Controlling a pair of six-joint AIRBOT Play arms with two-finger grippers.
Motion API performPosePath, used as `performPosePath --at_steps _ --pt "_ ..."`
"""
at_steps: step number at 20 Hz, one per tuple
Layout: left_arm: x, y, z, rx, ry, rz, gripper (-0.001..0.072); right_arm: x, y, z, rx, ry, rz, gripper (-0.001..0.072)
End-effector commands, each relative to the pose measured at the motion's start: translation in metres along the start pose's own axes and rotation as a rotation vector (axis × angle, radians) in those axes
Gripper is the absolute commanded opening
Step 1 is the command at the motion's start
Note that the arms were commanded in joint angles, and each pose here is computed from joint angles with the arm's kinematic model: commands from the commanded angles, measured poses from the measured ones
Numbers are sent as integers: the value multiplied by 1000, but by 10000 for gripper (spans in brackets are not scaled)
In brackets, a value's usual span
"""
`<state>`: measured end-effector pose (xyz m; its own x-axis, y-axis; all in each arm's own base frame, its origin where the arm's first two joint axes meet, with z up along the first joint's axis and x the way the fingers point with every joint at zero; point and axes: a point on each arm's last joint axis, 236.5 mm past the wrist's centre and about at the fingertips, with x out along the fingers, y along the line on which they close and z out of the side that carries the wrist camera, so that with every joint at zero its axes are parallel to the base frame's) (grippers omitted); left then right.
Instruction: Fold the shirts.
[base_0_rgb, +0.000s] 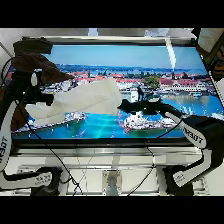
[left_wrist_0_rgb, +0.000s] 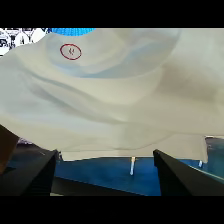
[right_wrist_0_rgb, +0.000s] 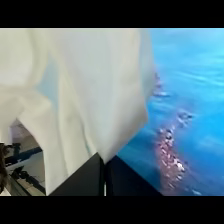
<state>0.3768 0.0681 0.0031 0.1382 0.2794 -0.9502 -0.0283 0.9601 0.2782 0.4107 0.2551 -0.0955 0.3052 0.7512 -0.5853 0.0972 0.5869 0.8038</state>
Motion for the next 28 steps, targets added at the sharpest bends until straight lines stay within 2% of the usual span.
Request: performPosePath --at_steps 1,4,9,19,23,24,25,26,28 --pt "0 0 -2 0 10 1 692 -42 5 21 -64 -21 21 32" --pt "0 -3 -6 -5 27 -14 692 -110 -5 40 -127 -58 -71 32" --pt "-2 -29 -5 -32 23 -121 693 -204 -47 45 -177 -102 -339 31" --pt "27 -60 -29 43 91 -218 692 -237 -74 49 -127 -122 -394 31" --pt "40 -79 -1 6 -7 -280 687 -237 -74 47 -125 -116 -393 31" --pt "39 -87 9 -17 -47 -313 663 -236 -74 45 -124 -109 -391 31" --pt "39 -97 17 -45 -71 -355 583 -236 -74 44 -123 -103 -390 31" --pt "40 -108 20 -69 -68 -397 441 -236 -74 44 -123 -101 -389 31" --pt "46 -123 15 -97 -27 -454 204 -236 -73 42 -122 -94 -387 31"
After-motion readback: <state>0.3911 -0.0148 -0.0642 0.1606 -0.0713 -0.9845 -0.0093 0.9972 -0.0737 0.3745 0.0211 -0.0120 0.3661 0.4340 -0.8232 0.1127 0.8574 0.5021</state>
